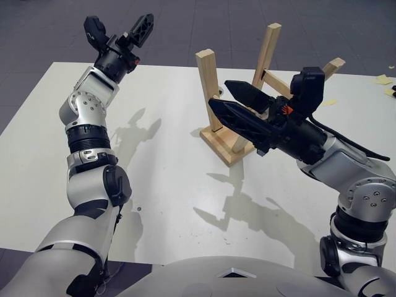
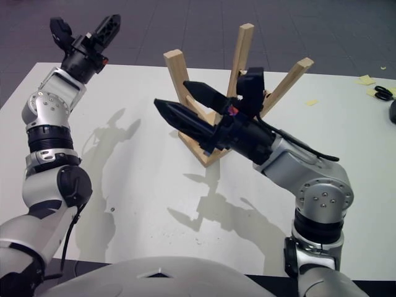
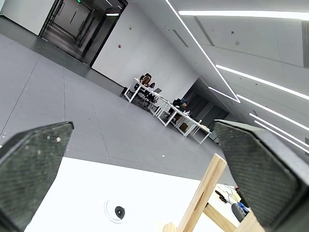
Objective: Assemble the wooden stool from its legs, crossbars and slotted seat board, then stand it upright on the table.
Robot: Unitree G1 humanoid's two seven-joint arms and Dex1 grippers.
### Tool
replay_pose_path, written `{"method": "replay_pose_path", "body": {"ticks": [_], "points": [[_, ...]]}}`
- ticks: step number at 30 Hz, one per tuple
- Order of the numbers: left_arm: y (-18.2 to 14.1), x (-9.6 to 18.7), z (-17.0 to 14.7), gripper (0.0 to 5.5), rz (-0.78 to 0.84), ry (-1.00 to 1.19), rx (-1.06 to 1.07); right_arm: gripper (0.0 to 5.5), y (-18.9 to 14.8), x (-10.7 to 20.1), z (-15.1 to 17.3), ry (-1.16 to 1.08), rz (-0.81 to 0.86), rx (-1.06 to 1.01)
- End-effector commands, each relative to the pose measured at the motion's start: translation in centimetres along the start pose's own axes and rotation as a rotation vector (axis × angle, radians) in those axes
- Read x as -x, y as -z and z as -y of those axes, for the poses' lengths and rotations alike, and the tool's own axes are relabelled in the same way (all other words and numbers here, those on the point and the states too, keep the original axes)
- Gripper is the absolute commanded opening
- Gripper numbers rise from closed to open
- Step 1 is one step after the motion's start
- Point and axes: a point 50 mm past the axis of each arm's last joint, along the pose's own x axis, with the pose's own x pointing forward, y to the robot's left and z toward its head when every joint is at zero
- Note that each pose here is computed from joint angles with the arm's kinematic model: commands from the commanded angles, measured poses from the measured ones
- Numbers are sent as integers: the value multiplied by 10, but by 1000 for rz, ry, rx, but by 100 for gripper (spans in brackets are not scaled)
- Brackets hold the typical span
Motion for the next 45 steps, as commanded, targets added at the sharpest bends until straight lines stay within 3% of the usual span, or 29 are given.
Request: {"method": "replay_pose_path", "body": {"ticks": [1, 4, 9, 16, 21, 24, 30, 34, 41, 45], "points": [[3, 5, -1, 538, -17, -7, -2, 540, -4, 26, 24, 125, -119, 70], [8, 8, -3, 538, -34, -11, -6, 540, -21, 36, 29, 95, -117, 132], [10, 8, 0, 538, -44, 9, -20, 540, -58, 33, 24, -5, 88, 87], [12, 1, 38, 538, -62, 162, -146, 540, -96, 26, 60, 294, 439, 39], [26, -5, 100, 538, -90, 396, -332, 540, -68, 16, 70, 534, 433, 164], [44, -13, 119, 538, -94, 456, -358, 540, -49, 19, 72, 624, 392, 241], [58, -40, 121, 538, -69, 438, -339, 540, -41, 11, 69, 611, 381, 283], [40, -56, 111, 538, 24, 344, -361, 540, -36, 10, 71, 604, 357, 280], [13, -69, 119, 538, 115, 365, -323, 540, -38, 9, 71, 616, 383, 291], [30, -71, 124, 538, 56, 457, -257, 540, -45, 9, 69, 603, 432, 298]]}}
